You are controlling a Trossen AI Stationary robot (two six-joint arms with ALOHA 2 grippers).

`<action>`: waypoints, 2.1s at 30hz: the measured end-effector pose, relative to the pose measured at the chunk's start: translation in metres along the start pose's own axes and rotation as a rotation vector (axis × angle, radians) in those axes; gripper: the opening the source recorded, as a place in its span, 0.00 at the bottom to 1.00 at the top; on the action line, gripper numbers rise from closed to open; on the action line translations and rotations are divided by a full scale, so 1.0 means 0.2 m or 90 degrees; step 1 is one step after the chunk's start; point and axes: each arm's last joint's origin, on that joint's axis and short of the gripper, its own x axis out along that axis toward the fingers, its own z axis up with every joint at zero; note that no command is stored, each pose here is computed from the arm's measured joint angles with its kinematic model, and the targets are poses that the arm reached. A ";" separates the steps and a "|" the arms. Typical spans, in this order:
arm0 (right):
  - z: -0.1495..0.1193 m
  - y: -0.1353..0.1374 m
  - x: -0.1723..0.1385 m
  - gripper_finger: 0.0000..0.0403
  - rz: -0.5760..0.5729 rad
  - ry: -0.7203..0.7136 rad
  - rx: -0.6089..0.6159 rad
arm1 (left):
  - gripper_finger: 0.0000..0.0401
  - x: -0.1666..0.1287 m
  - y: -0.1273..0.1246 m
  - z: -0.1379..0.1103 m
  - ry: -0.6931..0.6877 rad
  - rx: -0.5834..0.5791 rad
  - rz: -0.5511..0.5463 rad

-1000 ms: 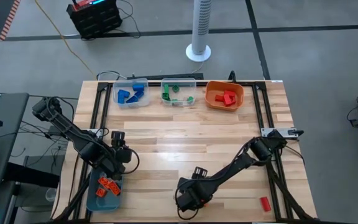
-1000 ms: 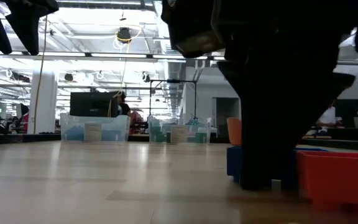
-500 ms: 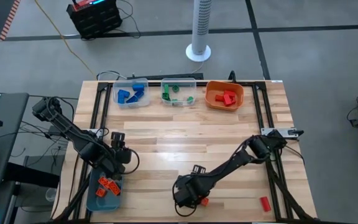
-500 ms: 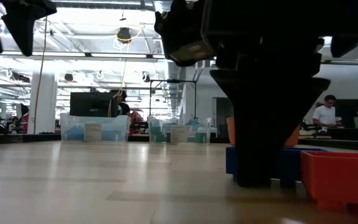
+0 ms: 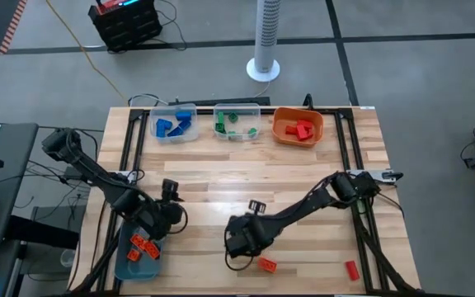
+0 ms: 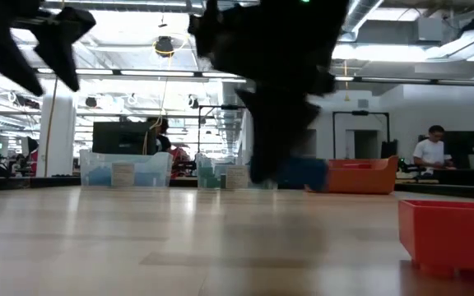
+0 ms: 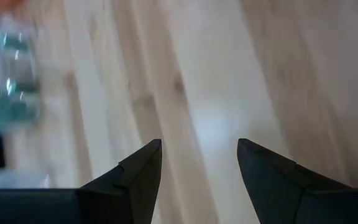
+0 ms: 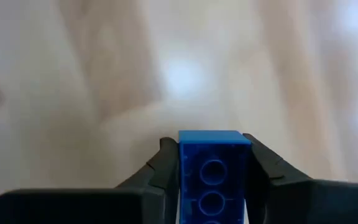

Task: Sort blocks
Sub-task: Put the blue game piece into the left transparent bin

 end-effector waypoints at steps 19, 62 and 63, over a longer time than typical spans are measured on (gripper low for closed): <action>0.30 -0.12 -0.32 0.33 0.008 -0.370 0.036 | 0.51 0.20 0.13 -0.01 -0.361 -0.130 -0.093; 0.45 -0.07 -0.50 0.33 -0.049 -0.632 0.006 | 0.48 0.13 0.24 0.11 -0.593 -0.057 -0.110; 0.45 -0.07 -0.50 0.33 -0.049 -0.634 0.008 | 0.46 0.13 0.24 0.11 -0.598 -0.059 -0.109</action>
